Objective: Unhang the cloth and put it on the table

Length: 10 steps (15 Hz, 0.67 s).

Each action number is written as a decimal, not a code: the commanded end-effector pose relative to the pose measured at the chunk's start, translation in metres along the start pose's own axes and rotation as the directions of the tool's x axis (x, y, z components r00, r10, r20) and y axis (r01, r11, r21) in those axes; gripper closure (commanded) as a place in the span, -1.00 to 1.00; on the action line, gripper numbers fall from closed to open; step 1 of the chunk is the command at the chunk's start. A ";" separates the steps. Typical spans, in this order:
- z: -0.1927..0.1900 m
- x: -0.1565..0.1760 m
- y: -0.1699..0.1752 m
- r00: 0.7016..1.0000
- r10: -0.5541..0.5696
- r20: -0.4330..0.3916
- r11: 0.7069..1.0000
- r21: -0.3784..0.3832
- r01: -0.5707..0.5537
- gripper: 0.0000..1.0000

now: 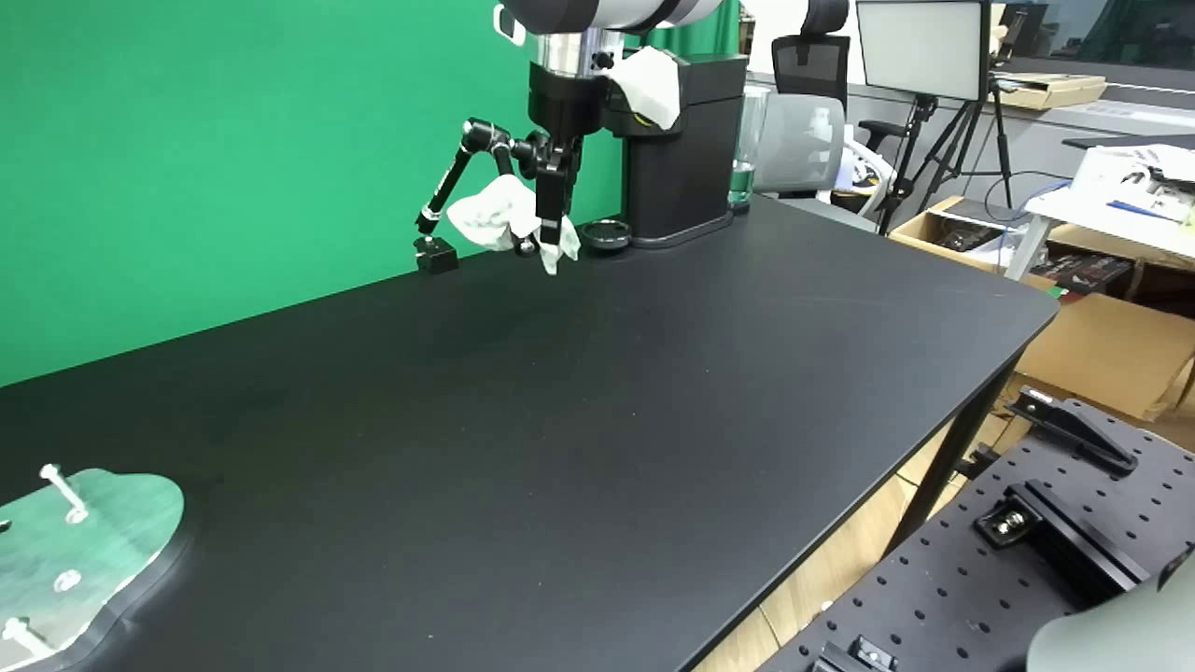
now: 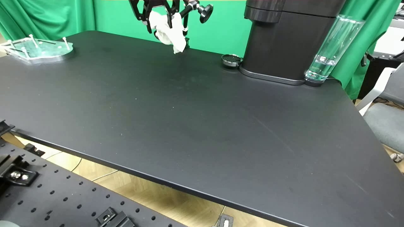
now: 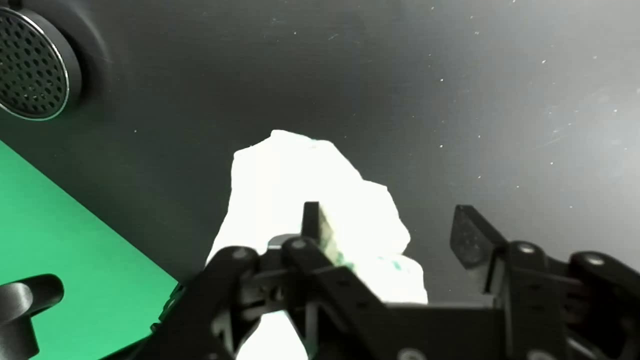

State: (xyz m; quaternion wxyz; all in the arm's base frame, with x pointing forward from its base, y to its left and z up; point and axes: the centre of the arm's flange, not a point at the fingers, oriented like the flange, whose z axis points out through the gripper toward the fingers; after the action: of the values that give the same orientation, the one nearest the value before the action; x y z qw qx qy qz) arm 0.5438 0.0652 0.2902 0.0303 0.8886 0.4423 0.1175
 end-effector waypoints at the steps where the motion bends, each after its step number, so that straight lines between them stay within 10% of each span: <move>1: 0.003 -0.004 0.022 0.999 -0.031 -0.012 0.999 -0.020 0.031 0.23; 6: 0.001 -0.016 0.036 0.999 -0.029 -0.012 0.999 -0.040 0.029 0.91; 10: -0.005 -0.014 0.034 1.000 -0.023 -0.018 0.999 -0.049 0.022 1.00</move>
State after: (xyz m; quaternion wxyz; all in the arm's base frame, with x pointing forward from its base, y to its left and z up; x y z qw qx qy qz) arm 0.5564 0.0323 0.2890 0.0425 0.8837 0.4485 0.1271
